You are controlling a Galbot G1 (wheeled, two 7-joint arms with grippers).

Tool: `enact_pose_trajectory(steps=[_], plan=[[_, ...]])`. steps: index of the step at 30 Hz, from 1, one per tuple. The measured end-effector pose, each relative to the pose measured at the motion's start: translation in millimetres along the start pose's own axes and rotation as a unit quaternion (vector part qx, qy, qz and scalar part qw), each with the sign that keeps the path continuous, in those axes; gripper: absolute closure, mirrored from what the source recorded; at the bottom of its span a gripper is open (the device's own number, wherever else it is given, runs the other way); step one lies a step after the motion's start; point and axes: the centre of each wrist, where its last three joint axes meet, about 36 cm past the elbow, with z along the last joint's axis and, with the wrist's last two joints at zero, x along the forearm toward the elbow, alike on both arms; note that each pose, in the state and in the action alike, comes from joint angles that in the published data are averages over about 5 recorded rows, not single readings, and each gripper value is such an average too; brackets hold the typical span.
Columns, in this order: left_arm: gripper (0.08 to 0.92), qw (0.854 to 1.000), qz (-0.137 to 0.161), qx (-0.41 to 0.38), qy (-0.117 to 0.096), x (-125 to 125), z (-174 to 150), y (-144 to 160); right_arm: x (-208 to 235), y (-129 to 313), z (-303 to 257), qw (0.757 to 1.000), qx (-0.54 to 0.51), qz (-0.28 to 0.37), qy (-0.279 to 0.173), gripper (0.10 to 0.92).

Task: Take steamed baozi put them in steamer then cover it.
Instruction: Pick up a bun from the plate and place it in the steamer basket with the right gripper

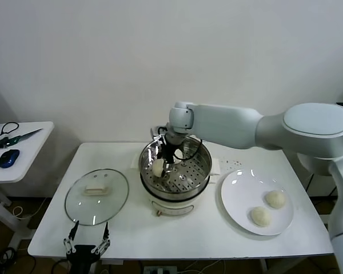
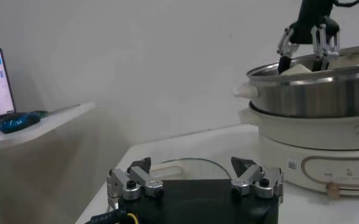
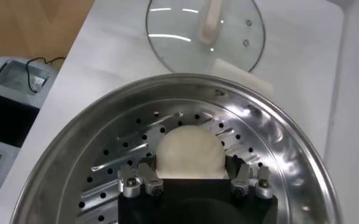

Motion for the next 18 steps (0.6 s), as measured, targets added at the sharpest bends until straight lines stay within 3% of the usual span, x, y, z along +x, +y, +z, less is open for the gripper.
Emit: enact_pose_trajectory(steps=[4,11,18], plan=[[0.177,1.000,0.000,0.000,0.001,0,1,0,-5,0,2,1.000,-0.002,0.002,0.000,0.293],[0.177,1.000,-0.001,0.000,0.001,-1,2,0,-4,1,4,1.000,-0.005,0.008,-0.004,0.204],[0.177,1.000,-0.001,-0.001,0.002,0,2,1,17,2,13,1.000,0.001,0.010,-0.002,0.199]])
